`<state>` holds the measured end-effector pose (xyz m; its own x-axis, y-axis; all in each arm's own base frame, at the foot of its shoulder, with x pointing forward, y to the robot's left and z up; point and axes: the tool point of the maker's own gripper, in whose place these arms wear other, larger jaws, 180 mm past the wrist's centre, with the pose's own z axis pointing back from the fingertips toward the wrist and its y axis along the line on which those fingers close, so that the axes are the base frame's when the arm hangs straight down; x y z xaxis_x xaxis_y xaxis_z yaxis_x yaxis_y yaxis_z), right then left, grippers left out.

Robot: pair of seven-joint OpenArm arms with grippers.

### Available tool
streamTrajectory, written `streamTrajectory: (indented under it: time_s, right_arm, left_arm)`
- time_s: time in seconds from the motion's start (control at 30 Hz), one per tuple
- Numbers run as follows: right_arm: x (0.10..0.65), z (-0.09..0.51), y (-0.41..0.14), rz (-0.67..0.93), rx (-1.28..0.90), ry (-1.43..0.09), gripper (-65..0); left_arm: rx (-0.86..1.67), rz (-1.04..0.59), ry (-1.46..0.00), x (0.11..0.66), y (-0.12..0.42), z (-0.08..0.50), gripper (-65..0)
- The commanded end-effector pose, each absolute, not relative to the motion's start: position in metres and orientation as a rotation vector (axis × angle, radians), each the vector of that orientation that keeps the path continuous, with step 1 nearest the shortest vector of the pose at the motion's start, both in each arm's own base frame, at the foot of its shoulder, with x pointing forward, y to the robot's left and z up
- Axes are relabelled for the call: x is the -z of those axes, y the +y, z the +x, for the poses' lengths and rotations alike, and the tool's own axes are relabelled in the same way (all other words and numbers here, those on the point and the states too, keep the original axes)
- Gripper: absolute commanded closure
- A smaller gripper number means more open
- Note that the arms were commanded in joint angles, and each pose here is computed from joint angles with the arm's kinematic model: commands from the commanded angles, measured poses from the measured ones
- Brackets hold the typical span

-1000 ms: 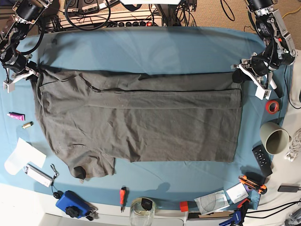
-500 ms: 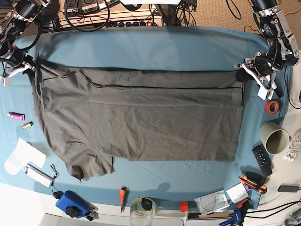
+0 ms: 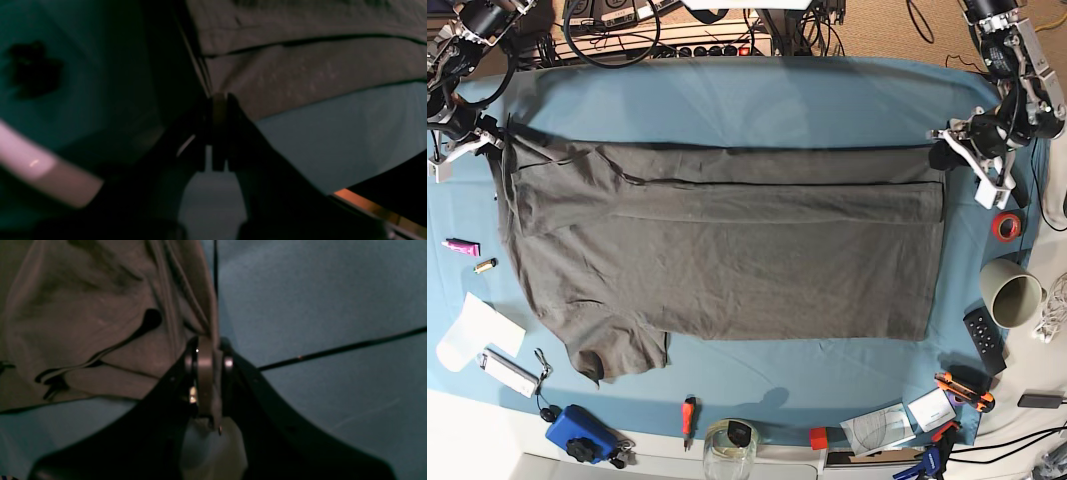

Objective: Fold the T-shirt properly
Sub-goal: 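Drag the folded shirt toward the robot with both grippers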

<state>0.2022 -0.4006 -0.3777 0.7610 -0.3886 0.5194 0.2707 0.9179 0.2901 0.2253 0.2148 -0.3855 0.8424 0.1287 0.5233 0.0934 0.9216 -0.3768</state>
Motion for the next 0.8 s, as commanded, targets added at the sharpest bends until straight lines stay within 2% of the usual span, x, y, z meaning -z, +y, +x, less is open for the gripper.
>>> streamTrajectory:
  time_s: [0.0,0.17,0.4,0.77]
  right_arm:
    - [0.356,0.210,-0.412,0.172,0.337,-0.667,0.0]
    - [0.344,0.202,-0.411,0.126,0.312,-0.663,0.0]
    - [0.355,0.175,-0.410,0.116,0.325,-0.588,0.0]
    - [0.354,0.147,-0.421,0.102,0.367,-0.583,0.0]
  left_arm:
    - [-0.009,-0.370,-0.602,0.375,0.227,0.228,0.0]
    - [-0.020,-0.354,-0.581,0.378,0.236,0.217,0.0]
    - [-0.024,-0.384,-0.538,0.383,0.231,0.202,0.0]
    - [0.013,-0.354,-0.504,0.380,0.227,0.176,0.0]
